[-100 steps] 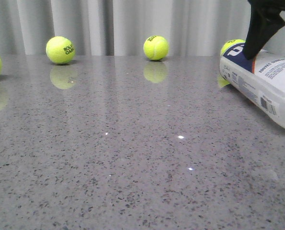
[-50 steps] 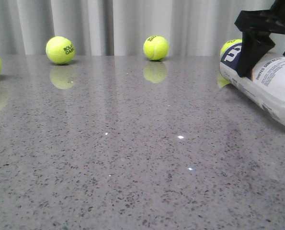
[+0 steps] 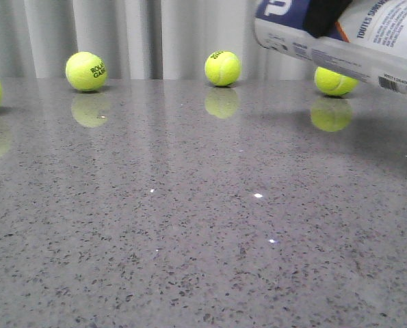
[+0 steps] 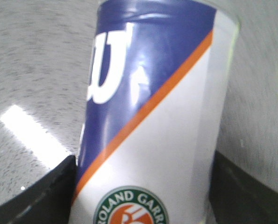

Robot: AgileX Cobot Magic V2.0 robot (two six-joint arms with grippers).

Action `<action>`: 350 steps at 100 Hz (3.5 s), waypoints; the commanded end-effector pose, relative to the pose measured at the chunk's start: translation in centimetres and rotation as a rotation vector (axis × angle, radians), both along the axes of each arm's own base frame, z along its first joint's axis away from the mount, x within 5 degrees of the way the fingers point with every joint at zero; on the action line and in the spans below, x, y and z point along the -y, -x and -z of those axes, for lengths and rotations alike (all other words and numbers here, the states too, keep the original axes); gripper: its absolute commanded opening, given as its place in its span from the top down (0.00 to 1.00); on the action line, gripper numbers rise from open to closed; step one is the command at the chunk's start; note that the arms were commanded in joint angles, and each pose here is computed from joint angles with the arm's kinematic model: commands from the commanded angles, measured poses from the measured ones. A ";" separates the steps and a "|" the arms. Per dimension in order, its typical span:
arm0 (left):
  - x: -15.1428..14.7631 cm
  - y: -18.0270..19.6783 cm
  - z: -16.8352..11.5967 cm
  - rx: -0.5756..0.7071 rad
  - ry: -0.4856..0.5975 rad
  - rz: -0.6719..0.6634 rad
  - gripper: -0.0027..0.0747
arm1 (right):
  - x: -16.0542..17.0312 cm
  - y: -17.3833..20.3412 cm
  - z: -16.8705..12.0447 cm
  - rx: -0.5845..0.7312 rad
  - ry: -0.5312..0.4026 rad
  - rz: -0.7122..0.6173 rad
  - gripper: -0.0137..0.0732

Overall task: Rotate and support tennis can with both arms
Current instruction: 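Lift the can with the right gripper and lower it toward the table center, then roll the can about its long axis with the right gripper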

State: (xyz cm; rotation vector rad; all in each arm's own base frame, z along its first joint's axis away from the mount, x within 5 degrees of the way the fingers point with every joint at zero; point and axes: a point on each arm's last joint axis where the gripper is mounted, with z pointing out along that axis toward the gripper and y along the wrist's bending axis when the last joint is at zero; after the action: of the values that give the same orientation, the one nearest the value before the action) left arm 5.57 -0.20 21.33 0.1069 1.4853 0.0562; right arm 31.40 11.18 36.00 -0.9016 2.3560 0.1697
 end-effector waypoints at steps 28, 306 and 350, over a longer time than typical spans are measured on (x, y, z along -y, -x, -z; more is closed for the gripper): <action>0.0 0.2 0.6 0.076 0.011 0.006 0.99 | -6.5 0.8 -0.3 0.321 0.274 -0.662 0.59; 0.0 0.2 0.6 0.076 0.011 0.006 0.99 | -9.8 -0.3 2.5 0.274 0.337 -0.775 0.08; 0.0 0.2 0.6 0.076 0.011 0.006 0.99 | -9.6 -0.3 2.4 0.272 0.338 -0.771 0.08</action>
State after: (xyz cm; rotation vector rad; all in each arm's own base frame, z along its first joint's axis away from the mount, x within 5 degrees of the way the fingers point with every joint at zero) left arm 5.57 -0.20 21.33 0.1069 1.4853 0.0562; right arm 32.04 21.40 30.34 -1.9313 1.7704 -0.0135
